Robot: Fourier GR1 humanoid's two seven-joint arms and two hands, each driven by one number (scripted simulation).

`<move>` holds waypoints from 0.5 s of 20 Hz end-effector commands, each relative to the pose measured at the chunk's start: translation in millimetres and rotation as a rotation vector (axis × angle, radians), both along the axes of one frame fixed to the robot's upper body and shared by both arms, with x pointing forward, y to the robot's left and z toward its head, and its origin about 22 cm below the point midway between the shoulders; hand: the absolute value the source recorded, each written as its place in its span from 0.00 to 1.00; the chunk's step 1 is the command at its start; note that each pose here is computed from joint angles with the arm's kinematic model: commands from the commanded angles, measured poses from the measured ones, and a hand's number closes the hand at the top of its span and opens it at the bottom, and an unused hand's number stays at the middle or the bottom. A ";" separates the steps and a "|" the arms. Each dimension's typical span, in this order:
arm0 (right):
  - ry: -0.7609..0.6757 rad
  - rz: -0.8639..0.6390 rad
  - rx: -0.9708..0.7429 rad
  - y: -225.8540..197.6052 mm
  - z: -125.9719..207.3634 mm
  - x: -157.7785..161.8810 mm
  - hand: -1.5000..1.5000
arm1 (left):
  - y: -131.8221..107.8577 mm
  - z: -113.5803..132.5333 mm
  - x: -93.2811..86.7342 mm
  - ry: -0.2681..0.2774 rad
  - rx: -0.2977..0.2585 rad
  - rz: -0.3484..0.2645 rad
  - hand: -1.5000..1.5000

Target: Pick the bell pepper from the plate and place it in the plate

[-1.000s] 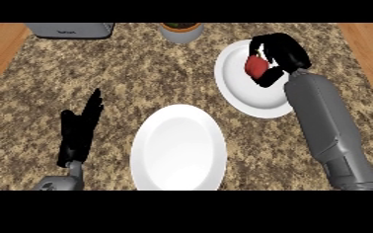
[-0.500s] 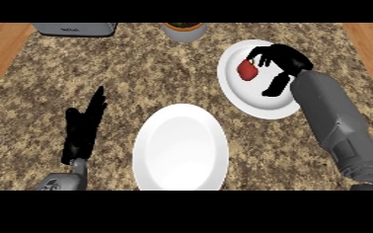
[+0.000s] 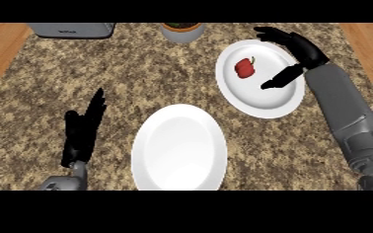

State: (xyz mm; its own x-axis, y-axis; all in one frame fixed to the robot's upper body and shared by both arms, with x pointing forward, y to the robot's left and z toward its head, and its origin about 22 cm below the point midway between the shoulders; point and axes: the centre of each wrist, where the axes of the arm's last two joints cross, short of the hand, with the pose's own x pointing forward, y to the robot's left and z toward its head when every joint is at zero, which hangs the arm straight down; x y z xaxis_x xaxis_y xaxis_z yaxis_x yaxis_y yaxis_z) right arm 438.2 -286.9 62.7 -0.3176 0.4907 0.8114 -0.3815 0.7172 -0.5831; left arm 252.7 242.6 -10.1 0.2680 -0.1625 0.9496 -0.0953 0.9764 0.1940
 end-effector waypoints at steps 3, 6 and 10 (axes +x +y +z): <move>0.075 -0.005 0.280 -56.4 5.7 -10.8 0.00 | 7.3 6.5 4.7 0.007 0.016 0.001 0.50; 0.102 0.010 0.294 -58.2 2.5 -12.3 0.00 | -9.7 0.8 -8.0 0.000 -0.002 -0.022 0.50; 0.094 0.009 0.323 -57.5 -21.2 -22.4 0.00 | 5.9 -0.7 -0.3 -0.009 0.002 -0.042 0.50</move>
State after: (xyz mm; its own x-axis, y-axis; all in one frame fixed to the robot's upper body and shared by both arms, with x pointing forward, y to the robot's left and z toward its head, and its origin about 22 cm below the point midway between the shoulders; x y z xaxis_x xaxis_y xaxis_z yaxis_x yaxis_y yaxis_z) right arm 425.0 -336.2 56.1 -0.2204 0.2907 0.9311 -0.3863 0.8505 -0.3569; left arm 253.8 243.5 -12.3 0.2645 -0.1681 0.9496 -0.0786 0.9777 0.1949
